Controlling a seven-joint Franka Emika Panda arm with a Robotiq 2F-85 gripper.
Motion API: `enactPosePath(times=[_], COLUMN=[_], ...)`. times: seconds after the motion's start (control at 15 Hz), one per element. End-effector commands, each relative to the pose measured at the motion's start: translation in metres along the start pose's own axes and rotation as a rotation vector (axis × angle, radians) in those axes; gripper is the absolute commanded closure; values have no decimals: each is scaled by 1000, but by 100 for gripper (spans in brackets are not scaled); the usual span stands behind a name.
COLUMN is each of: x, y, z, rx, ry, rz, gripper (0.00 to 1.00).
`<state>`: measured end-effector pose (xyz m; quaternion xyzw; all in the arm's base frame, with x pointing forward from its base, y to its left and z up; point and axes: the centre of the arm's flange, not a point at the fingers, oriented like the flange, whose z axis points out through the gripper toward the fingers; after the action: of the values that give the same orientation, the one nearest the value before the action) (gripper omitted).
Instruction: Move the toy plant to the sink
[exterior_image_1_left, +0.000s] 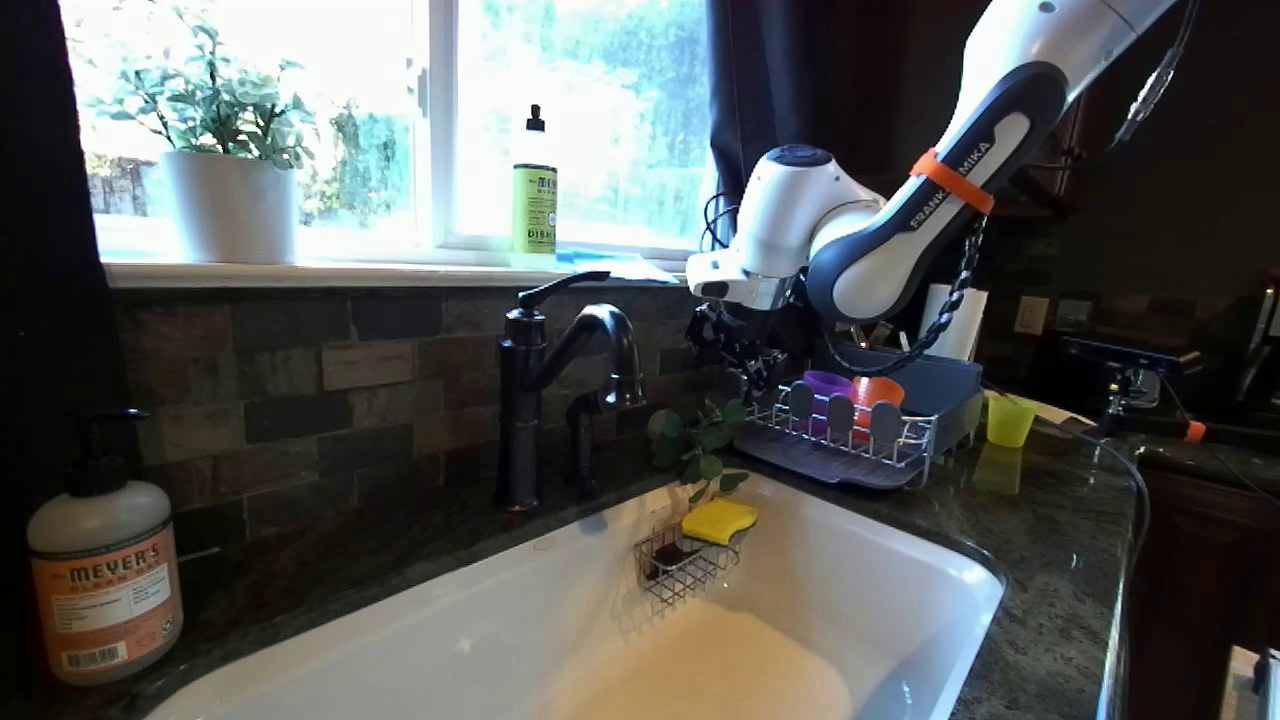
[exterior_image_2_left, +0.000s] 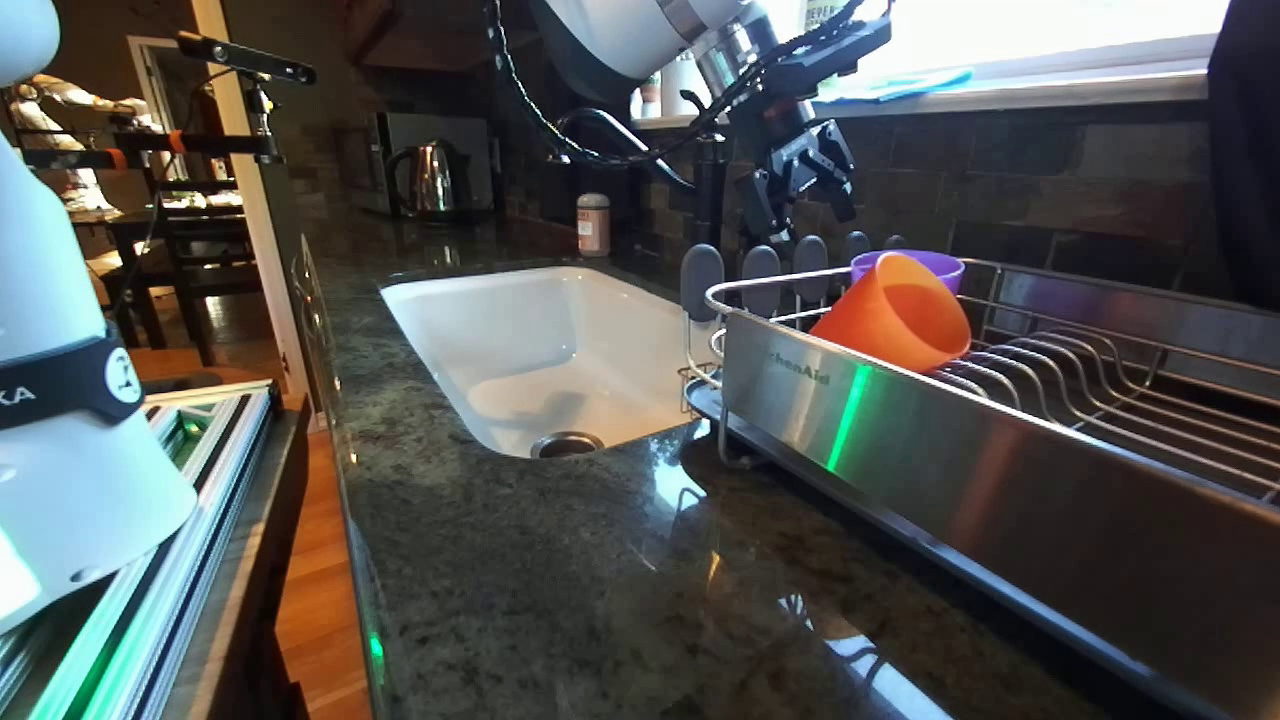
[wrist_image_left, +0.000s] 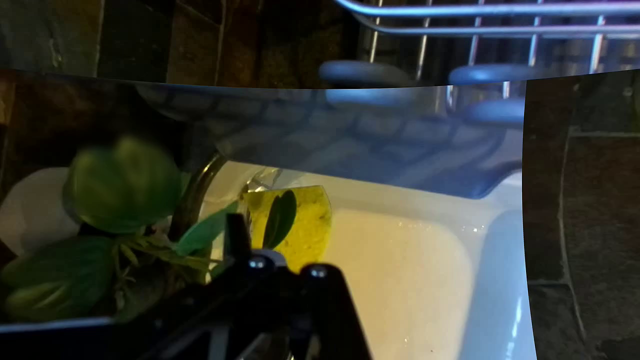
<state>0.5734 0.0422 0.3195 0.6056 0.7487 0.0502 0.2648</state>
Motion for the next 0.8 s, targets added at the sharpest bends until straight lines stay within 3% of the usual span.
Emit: enactPosePath(times=[0.0, 0.73], x=[0, 5], y=[0, 1], z=[0, 14], rx=[0, -28], ry=[0, -6], rz=[0, -38], gripper=[0, 0])
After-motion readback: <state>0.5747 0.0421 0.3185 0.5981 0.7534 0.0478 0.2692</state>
